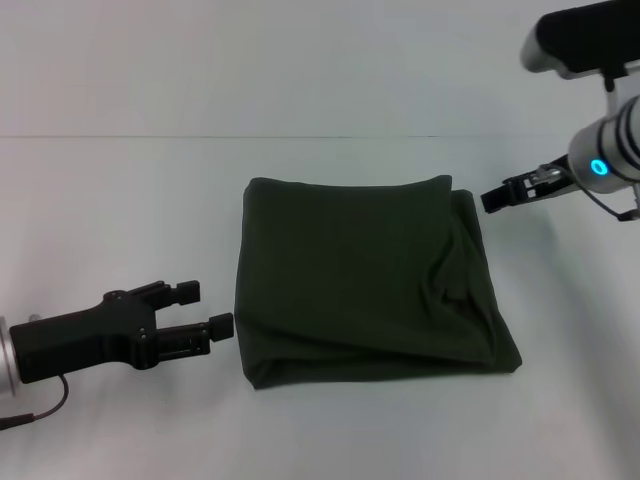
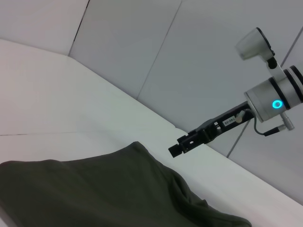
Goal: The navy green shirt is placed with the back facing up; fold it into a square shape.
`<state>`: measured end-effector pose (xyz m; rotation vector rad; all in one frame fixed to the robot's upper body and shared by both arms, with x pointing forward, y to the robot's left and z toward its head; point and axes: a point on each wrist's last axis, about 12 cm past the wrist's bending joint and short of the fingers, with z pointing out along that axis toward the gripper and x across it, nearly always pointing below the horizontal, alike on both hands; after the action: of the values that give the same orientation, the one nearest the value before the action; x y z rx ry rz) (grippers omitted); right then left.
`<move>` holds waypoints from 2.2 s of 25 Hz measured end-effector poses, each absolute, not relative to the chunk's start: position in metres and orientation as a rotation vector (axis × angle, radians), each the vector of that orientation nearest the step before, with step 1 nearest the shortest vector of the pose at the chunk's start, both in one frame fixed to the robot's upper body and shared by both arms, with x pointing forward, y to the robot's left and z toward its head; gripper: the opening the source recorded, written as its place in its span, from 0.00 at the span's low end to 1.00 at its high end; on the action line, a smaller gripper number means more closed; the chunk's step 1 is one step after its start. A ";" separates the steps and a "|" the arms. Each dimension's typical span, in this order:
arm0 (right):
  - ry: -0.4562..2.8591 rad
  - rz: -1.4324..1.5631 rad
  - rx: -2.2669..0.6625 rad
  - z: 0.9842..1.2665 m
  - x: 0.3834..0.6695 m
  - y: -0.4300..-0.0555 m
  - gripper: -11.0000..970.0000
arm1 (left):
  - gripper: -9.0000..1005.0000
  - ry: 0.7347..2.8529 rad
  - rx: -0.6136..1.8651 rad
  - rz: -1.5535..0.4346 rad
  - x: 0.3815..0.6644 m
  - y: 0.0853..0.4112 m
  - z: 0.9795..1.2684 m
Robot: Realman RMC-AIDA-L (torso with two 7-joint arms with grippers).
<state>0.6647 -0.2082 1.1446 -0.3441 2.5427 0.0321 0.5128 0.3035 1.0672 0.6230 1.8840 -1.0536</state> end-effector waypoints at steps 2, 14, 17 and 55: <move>2.533 0.072 -0.316 1.147 0.663 -0.214 0.94 | 0.90 1.886 0.620 -1.056 0.513 0.304 1.068; 2.643 0.299 -0.470 1.159 0.644 -0.175 0.94 | 0.90 1.894 0.613 -1.065 0.515 0.305 1.070; 2.667 0.284 -0.476 1.157 0.641 -0.168 0.94 | 0.90 1.896 0.608 -1.065 0.514 0.306 1.069; 2.745 0.207 -0.509 1.132 0.636 -0.164 0.94 | 0.90 1.893 0.603 -1.083 0.510 0.306 1.068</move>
<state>0.6363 -0.1640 1.1317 -0.5087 2.7450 0.2068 0.5098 0.3056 1.0676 0.6030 1.8934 -1.0827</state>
